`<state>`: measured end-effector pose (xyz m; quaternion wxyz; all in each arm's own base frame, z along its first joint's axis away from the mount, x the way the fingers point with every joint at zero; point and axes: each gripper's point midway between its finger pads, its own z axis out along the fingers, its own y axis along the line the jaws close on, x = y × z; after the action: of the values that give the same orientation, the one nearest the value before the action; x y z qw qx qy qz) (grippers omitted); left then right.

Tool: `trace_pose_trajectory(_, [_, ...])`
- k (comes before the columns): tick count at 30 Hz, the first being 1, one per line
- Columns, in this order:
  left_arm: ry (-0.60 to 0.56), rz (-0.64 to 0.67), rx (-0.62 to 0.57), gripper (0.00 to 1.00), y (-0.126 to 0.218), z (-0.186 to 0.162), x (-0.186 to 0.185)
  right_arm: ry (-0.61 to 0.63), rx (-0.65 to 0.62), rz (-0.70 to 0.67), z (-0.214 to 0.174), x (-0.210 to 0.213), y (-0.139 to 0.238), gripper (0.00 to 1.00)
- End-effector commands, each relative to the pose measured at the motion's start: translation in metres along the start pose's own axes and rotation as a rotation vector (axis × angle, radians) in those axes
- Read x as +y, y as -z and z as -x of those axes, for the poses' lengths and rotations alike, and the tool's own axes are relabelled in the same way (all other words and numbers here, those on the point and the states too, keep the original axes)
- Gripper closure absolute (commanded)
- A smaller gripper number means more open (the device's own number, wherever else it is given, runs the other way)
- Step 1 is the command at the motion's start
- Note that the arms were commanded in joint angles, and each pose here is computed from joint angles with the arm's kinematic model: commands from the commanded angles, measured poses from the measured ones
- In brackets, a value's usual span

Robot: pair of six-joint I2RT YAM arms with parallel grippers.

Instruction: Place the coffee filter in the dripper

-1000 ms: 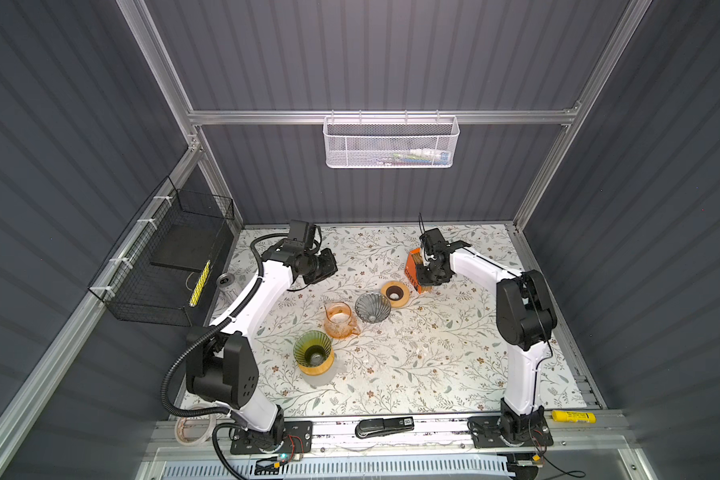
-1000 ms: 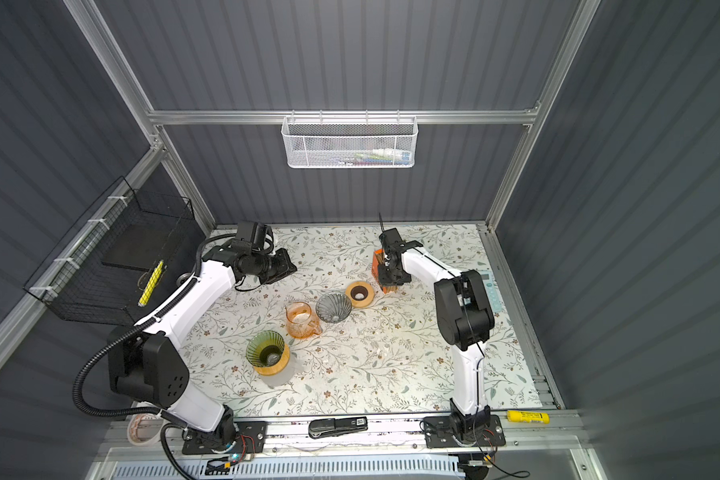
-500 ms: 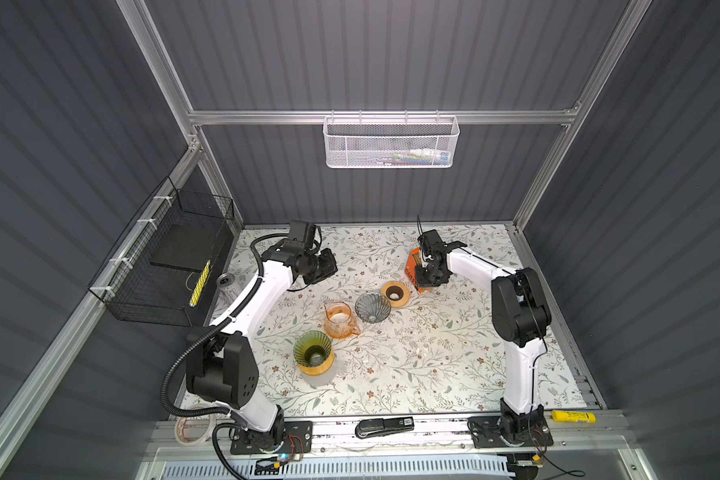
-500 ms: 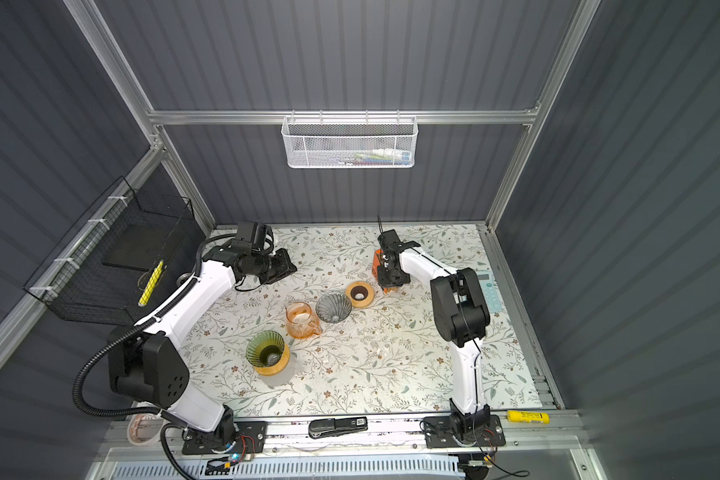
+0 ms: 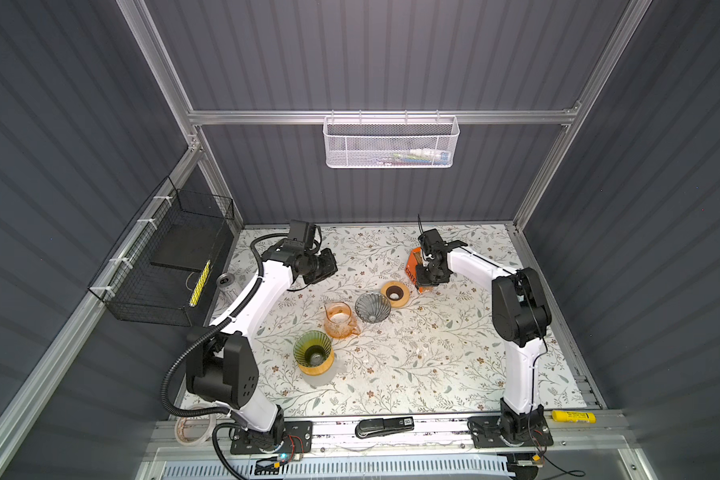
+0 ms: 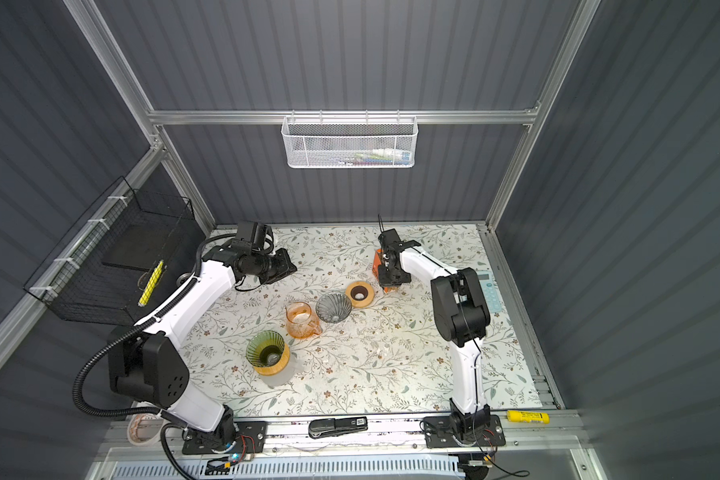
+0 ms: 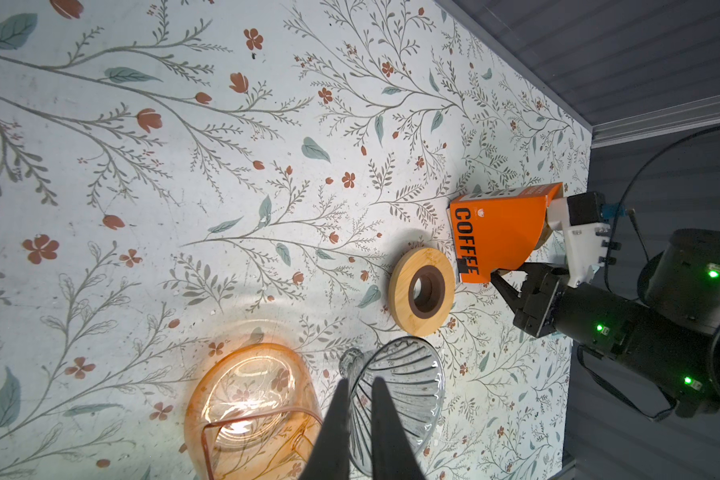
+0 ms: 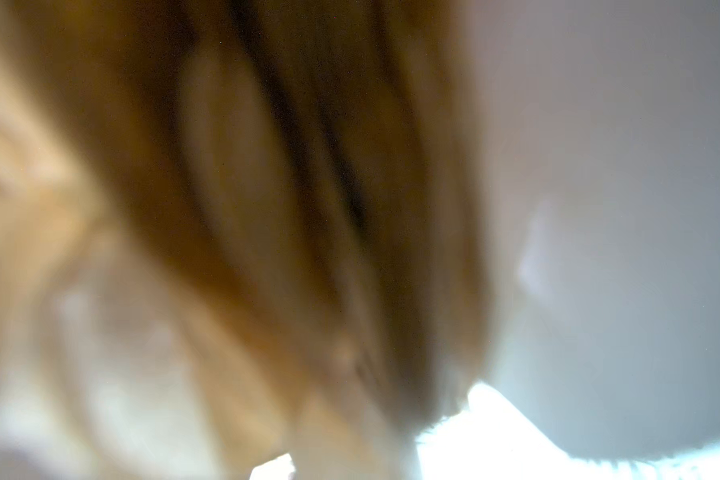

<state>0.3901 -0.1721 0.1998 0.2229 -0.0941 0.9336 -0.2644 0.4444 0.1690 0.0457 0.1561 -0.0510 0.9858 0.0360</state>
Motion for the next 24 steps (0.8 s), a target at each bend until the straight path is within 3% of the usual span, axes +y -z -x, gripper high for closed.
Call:
trace_pose_trajectory(1, [-0.001, -0.011, 0.009, 0.87, 0.004, -0.007, -0.001, -0.01, 0.009, -0.019, -0.005, -0.005, 0.006, 1.0])
trace_pose_trajectory(24, [0.003, -0.031, -0.012, 0.87, 0.015, -0.011, -0.003, -0.034, 0.022, -0.003, -0.031, -0.008, 0.029, 1.0])
